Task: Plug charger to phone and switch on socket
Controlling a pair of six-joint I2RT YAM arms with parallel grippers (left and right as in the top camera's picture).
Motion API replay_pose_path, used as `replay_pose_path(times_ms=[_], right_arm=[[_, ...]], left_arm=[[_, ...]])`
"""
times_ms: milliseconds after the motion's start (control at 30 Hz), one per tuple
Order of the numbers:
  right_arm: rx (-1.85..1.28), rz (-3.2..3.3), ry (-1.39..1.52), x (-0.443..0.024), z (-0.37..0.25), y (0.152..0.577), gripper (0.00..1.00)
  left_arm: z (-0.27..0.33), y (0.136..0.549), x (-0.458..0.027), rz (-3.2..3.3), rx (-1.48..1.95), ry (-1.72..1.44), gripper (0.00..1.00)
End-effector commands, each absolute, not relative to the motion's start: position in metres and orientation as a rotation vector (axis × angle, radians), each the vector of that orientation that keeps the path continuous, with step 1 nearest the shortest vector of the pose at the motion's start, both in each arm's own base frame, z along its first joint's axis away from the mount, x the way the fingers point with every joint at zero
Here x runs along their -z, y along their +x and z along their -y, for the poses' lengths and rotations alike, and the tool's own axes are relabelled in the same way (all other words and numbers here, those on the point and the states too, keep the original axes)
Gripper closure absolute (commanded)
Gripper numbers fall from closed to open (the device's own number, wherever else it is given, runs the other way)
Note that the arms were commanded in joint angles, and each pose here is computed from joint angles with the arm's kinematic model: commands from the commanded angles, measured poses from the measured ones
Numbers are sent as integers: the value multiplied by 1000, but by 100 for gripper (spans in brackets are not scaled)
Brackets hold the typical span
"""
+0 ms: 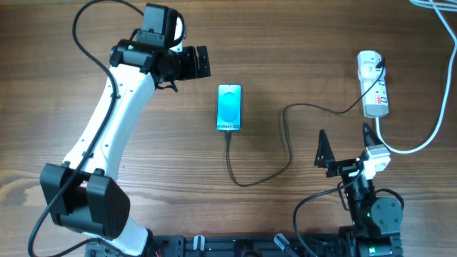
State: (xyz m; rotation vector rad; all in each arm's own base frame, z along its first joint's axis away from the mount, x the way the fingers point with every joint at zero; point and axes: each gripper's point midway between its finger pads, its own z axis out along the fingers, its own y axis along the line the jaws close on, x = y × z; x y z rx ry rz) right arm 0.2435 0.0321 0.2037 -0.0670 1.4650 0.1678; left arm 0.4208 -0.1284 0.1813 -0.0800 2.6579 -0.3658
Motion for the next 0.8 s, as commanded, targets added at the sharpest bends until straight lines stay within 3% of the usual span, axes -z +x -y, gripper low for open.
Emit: replay_pose_path(times_ms=[0,133,767], right_arm=[[-73,-1455,-70,-203,-22,244,0],[-49,-1565,-51,-176,-15,246,0],[-40,-1570,-34,-175,-10,247,0]], left_arm=[[126,422,-178,-2662,357,-93,0],[126,422,-178,-2662,357,-93,0],[126,422,-178,-2662,357,-93,0]])
